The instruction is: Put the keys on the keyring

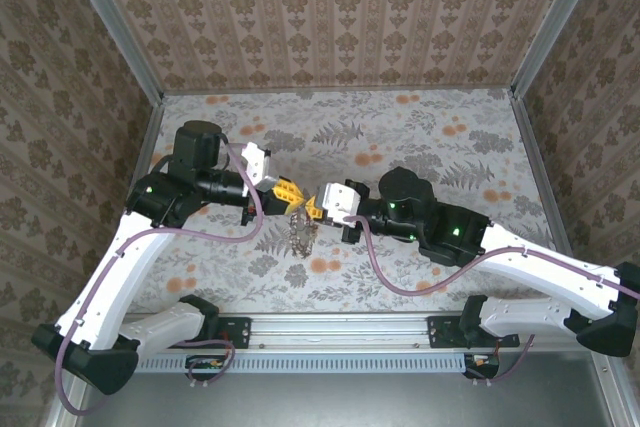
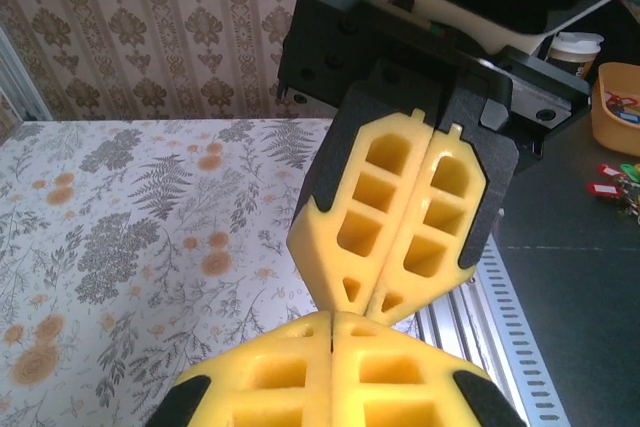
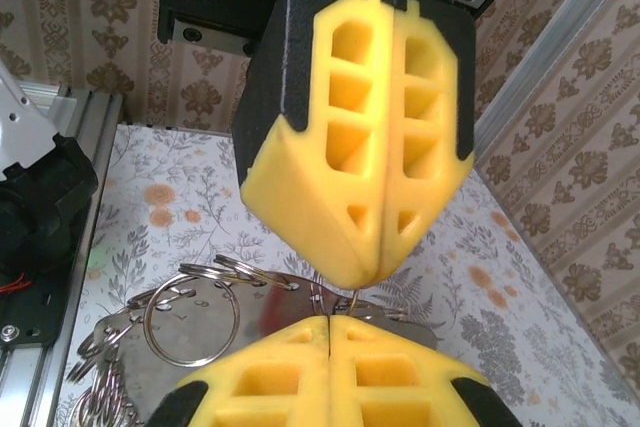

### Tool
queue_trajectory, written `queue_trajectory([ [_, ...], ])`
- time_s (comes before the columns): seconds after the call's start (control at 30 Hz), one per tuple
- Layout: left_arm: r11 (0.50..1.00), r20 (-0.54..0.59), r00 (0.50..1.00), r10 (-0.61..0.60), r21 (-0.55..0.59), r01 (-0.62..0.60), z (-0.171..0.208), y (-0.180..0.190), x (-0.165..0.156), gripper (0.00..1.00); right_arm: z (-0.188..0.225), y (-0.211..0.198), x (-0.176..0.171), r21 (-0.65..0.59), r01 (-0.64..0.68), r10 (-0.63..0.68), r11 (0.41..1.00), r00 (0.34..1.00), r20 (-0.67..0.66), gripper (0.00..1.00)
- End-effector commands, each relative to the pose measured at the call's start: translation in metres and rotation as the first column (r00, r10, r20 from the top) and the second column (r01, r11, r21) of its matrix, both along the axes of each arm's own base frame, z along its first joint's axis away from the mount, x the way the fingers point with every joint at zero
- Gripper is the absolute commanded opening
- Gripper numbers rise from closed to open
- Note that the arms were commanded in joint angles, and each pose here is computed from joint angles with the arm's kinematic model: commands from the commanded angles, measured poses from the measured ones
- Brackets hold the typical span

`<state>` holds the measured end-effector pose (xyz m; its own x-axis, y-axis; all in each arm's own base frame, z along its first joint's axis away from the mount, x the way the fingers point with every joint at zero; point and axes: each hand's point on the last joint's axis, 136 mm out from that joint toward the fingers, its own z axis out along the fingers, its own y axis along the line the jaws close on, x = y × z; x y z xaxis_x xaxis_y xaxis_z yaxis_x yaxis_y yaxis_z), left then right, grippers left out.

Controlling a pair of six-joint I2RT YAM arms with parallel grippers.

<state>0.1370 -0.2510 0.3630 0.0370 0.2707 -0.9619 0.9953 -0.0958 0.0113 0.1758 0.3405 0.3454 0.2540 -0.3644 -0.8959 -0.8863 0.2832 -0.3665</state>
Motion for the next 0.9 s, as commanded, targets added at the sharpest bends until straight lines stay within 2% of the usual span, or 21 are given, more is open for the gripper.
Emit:
queue_trajectory([
  [0.0, 0.998, 0.059, 0.998, -0.018, -0.062, 0.022, 0.019, -0.001, -0.003, 0.0, -0.009, 0.001, -0.008, -0.01, -0.021, 0.021, 1.0, 1.0, -0.003, 0.09],
  [0.43, 0.998, 0.067, 0.998, -0.008, -0.061, 0.012, 0.02, 0.0, -0.003, 0.0, 0.0, -0.007, -0.006, 0.038, 0.012, -0.012, 0.999, 1.0, 0.002, 0.25],
  [0.57, 0.998, 0.069, 0.998, -0.009, -0.064, 0.013, 0.021, 0.0, -0.003, 0.0, 0.01, -0.016, -0.005, 0.08, 0.038, -0.036, 0.996, 0.999, -0.016, 0.27],
  [0.73, 0.995, 0.076, 0.997, -0.026, -0.092, 0.033, 0.029, 0.0, -0.008, 0.0, 0.031, -0.034, -0.002, 0.192, 0.057, -0.046, 0.98, 0.997, -0.056, 0.29],
  [0.87, 0.991, 0.083, 0.996, -0.045, -0.121, 0.055, 0.036, 0.0, -0.014, 0.0, 0.039, -0.04, 0.002, 0.242, 0.034, -0.014, 0.97, 0.996, -0.083, 0.28],
])
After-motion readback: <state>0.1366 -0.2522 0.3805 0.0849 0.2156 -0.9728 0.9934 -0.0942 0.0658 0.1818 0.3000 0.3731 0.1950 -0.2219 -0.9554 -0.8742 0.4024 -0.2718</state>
